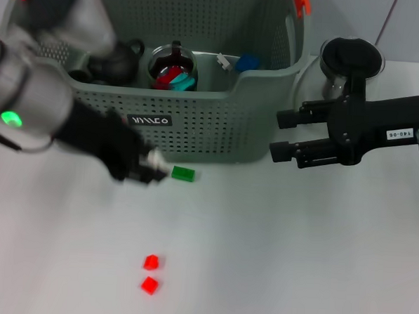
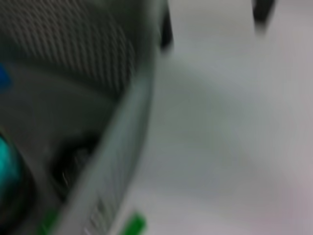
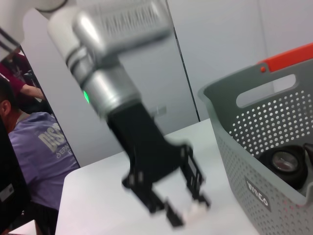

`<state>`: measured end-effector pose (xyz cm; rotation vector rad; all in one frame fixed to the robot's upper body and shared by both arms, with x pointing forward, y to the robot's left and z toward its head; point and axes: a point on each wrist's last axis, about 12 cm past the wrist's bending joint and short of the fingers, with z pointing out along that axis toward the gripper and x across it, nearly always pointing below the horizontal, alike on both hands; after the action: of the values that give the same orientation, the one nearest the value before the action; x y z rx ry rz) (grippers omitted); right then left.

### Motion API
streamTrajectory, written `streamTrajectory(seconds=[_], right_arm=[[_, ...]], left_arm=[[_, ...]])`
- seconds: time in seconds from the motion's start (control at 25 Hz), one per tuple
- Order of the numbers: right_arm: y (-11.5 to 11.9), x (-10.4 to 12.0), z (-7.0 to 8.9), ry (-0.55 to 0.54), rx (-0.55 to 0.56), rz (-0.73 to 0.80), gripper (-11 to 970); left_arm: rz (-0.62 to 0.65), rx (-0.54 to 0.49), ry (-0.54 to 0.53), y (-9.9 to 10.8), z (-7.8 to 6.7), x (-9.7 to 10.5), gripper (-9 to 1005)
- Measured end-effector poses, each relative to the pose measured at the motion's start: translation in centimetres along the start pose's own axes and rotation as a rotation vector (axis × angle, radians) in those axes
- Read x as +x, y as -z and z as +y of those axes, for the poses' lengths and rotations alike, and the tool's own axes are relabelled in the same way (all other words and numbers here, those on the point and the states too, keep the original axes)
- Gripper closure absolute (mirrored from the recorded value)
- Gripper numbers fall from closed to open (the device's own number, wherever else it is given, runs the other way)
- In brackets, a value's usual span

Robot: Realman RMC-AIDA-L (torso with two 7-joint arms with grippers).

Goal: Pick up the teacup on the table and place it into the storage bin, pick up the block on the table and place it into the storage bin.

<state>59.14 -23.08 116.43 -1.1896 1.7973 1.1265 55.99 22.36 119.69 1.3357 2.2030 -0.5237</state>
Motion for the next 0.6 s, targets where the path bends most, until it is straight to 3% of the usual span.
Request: streamTrajectory(seconds=[0.2,0.28,0.6], right_arm=[[0.3,0.0,0.0,0.008,0.004,-0.003,184],[0.3,0.0,0.0,0.016,0.003,-0.003,184],[0.1,0.0,0.1,0.042,-0.004,-0.003,184]], left_arm=[[-0.263,-0.007,0.047,4.1,1.6,-1.2,574],[-0.322,-0.029,0.068,4.8,2.6,-1.8,574],[-0.406,-0.184,0.265,3.0,9.2,-3.4,569]])
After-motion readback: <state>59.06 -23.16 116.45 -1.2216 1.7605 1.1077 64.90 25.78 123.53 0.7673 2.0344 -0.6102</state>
